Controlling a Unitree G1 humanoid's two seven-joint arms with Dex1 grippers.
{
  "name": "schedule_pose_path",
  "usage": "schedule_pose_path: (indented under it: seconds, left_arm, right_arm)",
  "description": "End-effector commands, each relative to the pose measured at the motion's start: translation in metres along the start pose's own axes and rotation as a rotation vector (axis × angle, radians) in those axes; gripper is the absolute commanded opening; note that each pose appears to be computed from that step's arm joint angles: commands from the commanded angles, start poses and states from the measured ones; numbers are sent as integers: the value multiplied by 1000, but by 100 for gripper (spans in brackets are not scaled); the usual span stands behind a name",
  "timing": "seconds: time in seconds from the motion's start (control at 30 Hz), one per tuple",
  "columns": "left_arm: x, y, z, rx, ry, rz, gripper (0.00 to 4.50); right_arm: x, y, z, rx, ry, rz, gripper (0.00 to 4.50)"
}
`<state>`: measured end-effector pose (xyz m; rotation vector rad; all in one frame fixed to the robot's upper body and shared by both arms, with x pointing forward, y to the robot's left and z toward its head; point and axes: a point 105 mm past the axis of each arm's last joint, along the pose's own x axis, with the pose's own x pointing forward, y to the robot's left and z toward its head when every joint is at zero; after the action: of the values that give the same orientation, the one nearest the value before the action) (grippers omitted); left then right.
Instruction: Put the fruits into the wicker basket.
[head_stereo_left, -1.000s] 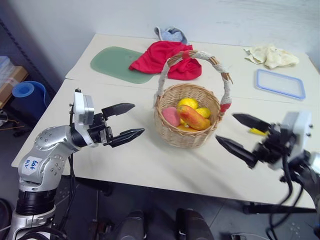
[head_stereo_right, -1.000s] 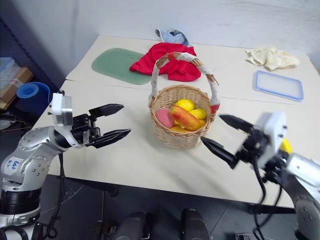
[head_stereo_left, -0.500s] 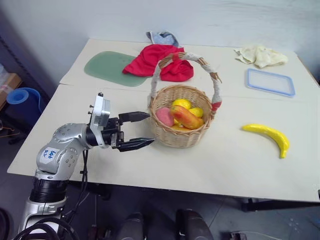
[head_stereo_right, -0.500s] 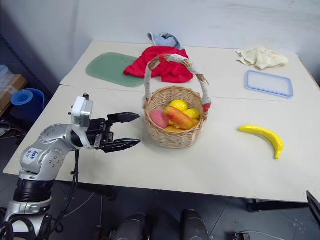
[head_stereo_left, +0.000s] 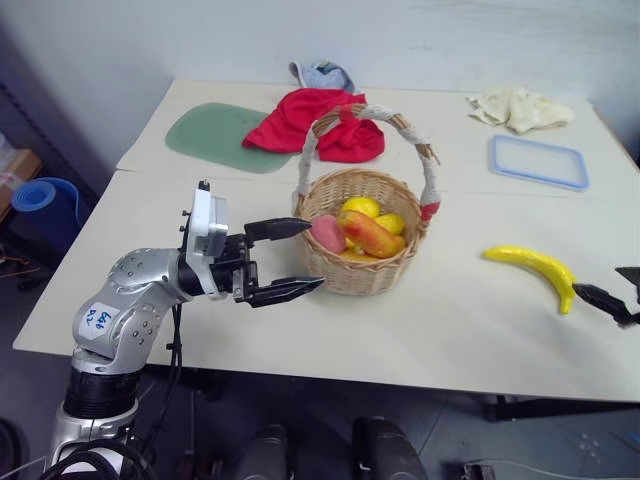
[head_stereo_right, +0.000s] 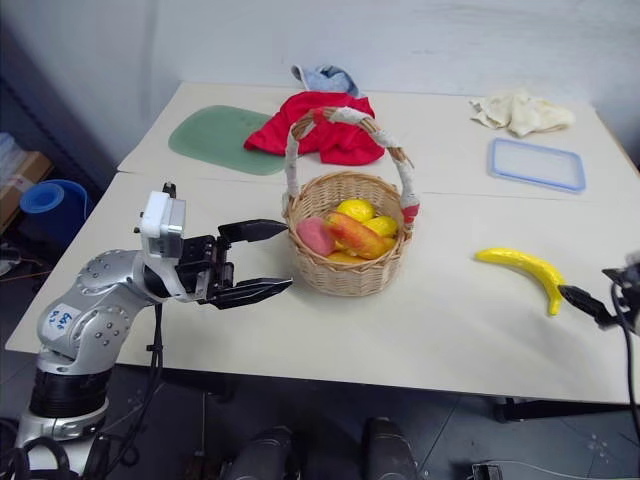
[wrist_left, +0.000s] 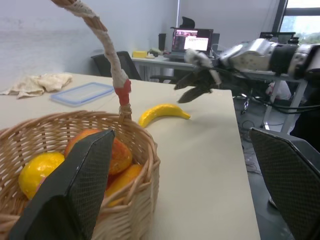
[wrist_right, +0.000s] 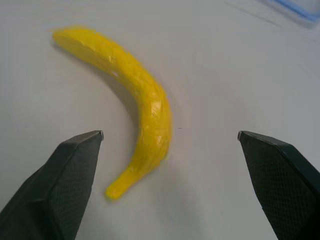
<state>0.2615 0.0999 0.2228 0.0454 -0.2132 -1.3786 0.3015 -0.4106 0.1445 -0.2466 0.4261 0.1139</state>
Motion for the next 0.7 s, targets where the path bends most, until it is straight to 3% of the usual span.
schedule_pose_path:
  seconds: [0.03,0.07,0.17,0.33,0.47,0.57,0.7]
  left_arm:
    - [-1,-5,12,44,-25,19,450]
    - [-1,-5,12,45,-25,27,450]
    - [-5,-5,11,46,-23,55,450]
    - [-7,-4,10,44,-18,66,450]
    - [-7,-6,10,27,-12,58,450]
    - [-13,-7,6,20,-2,87,450]
    - [-30,-3,0,13,34,159,450]
  right_arm:
    - [10,-7,-3,39,84,-23,447]
    - [13,-7,-2,49,92,-16,447]
    - [19,12,-7,110,157,132,385]
    - [23,13,-6,136,165,145,211]
    - [11,19,0,149,81,221,86]
    - [-12,45,20,35,-28,367,85]
    - [-55,133,63,15,-196,711,85]
